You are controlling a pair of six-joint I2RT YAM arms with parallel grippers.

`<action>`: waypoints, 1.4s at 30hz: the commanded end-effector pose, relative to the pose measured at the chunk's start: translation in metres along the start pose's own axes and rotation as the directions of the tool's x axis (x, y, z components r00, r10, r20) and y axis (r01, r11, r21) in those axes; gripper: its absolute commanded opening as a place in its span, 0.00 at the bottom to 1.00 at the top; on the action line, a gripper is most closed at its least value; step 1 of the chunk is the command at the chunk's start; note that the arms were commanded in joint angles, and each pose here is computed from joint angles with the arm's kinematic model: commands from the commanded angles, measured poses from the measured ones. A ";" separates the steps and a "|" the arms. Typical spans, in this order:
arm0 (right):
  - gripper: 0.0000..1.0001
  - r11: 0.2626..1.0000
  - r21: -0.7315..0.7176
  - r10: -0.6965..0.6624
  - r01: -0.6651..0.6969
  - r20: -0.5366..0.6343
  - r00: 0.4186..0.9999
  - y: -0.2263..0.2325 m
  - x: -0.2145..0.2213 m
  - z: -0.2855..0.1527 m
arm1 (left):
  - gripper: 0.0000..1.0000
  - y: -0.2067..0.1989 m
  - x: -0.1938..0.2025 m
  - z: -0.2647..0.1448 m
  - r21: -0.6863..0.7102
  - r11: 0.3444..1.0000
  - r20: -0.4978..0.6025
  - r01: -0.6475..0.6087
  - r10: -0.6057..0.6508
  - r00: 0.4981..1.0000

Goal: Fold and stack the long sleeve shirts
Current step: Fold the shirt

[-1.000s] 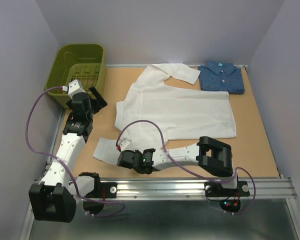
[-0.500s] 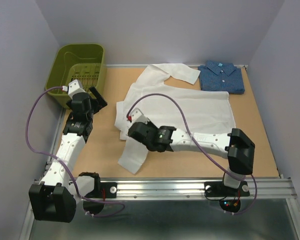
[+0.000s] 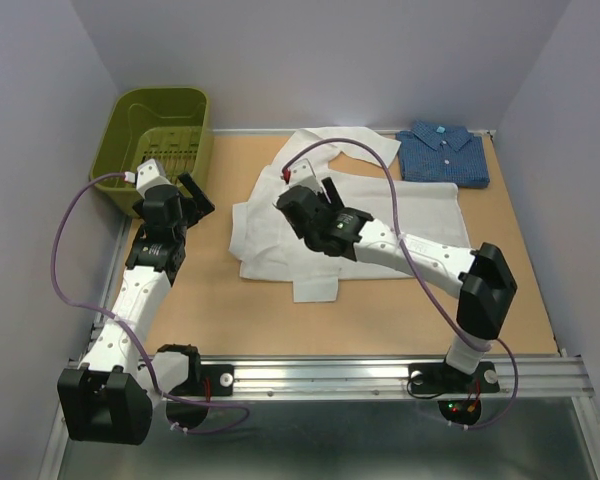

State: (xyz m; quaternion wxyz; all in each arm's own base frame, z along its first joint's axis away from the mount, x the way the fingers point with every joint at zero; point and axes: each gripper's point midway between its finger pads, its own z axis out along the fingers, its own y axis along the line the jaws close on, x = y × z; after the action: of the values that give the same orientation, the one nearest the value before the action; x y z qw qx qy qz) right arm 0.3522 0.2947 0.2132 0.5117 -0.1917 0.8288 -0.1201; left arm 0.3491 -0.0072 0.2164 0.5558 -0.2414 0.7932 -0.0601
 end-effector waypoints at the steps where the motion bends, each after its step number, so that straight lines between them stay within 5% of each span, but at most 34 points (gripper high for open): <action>1: 0.79 0.970 -0.137 0.200 -0.203 -0.033 0.979 0.014 0.016 -0.018 | 0.96 0.000 -0.009 -0.003 0.010 1.000 0.041 0.007 -0.008 0.999; 6: 0.78 0.870 -0.233 0.378 -0.434 -0.246 0.892 0.029 0.080 -0.037 | 0.96 -0.004 -0.004 -0.001 0.027 1.000 0.018 0.008 -0.009 1.000; 11: 0.78 0.822 -0.230 0.396 -0.520 -0.426 0.814 0.044 0.150 -0.051 | 0.96 -0.012 0.008 0.001 0.078 0.997 -0.036 0.004 -0.001 0.999; 19: 0.74 0.710 -0.273 0.453 -0.649 -0.528 0.718 0.057 0.191 -0.044 | 0.94 -0.019 0.099 -0.015 0.184 0.979 -0.334 0.091 -0.025 0.942; 32: 0.67 0.649 -0.309 0.438 -0.695 -0.595 0.674 0.081 0.213 -0.029 | 0.93 -0.025 0.178 -0.041 0.181 0.974 -0.503 0.138 -0.029 0.864; 39: 0.54 0.630 -0.332 0.417 -0.702 -0.618 0.666 0.090 0.212 -0.027 | 0.93 -0.024 0.204 -0.038 0.128 0.987 -0.532 0.100 -0.017 0.846; 42: 0.32 0.626 -0.338 0.420 -0.703 -0.613 0.669 0.089 0.209 -0.028 | 0.92 -0.019 0.211 -0.035 0.098 0.991 -0.547 0.088 -0.020 0.837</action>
State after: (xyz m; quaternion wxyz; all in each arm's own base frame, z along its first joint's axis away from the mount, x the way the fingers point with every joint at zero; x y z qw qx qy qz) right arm 0.2305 0.2842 0.0296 0.2364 -0.0099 0.9379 0.2537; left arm 0.2642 -0.1305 0.0640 0.3137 -0.1843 0.9090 -0.2036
